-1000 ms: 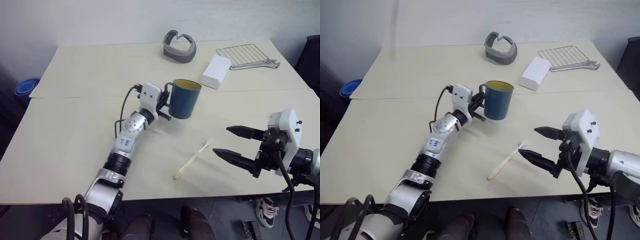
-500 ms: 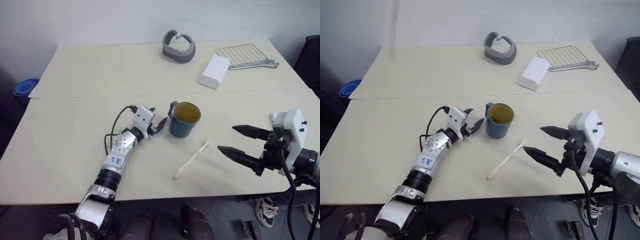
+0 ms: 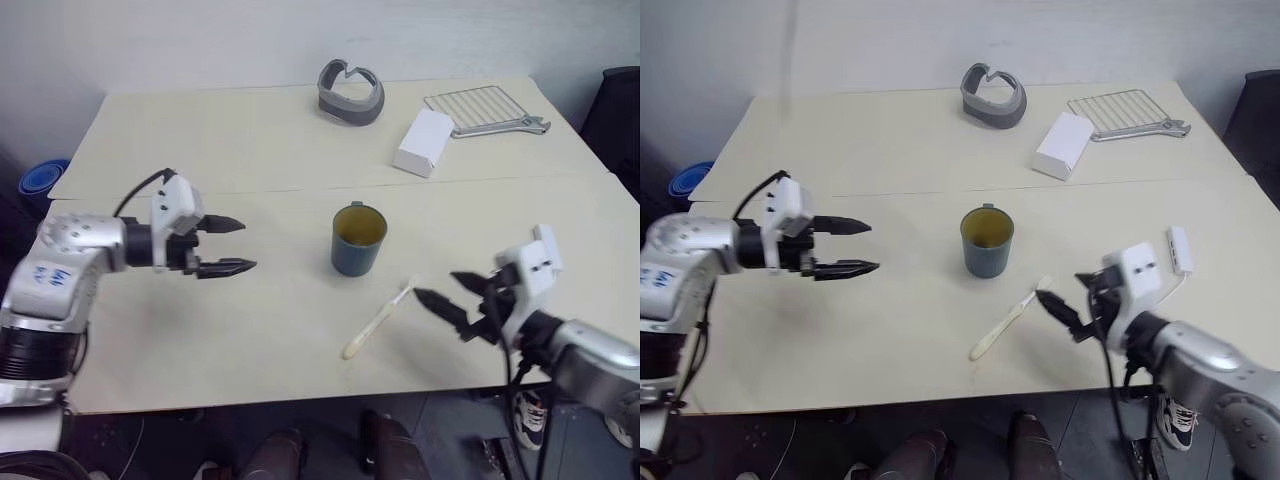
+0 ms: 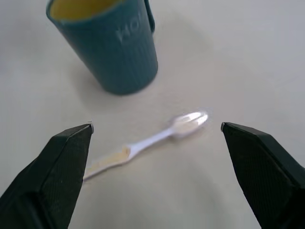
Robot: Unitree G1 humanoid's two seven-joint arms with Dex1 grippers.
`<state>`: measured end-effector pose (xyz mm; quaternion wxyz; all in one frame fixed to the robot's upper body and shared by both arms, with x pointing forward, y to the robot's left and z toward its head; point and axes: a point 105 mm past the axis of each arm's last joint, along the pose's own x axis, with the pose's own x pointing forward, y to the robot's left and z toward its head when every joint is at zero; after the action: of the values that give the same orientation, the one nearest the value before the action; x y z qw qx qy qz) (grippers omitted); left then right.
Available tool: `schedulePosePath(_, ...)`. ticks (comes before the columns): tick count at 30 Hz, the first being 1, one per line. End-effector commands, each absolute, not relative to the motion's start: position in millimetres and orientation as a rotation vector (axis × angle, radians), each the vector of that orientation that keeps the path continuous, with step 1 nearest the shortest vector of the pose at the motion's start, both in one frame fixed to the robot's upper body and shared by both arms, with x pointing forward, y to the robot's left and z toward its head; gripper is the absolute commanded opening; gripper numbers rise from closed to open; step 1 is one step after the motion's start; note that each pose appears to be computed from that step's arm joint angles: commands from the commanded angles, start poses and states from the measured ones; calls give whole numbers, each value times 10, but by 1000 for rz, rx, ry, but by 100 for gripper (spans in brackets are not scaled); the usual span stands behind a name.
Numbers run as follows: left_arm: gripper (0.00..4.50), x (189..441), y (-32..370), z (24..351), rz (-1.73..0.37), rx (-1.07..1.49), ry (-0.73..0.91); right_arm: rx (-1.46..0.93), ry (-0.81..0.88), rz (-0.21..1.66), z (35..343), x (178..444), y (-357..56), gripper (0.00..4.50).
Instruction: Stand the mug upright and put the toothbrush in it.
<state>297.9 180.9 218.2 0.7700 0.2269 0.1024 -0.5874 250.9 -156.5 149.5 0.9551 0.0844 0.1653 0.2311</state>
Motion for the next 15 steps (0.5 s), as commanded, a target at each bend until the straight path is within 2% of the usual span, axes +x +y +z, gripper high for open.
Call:
schedulePosePath(1,381,2735,1669,2470,-1509,503,229,353,403,466,1415,2402,-1276,450)
schedulePosePath(9,381,2758,1399,2806,-1614,572,124,529,572,432,1190,2416,-1114,450)
schedulePosePath(15,381,2767,1353,2834,-1624,588,117,560,596,452,1098,2584,-1073,450)
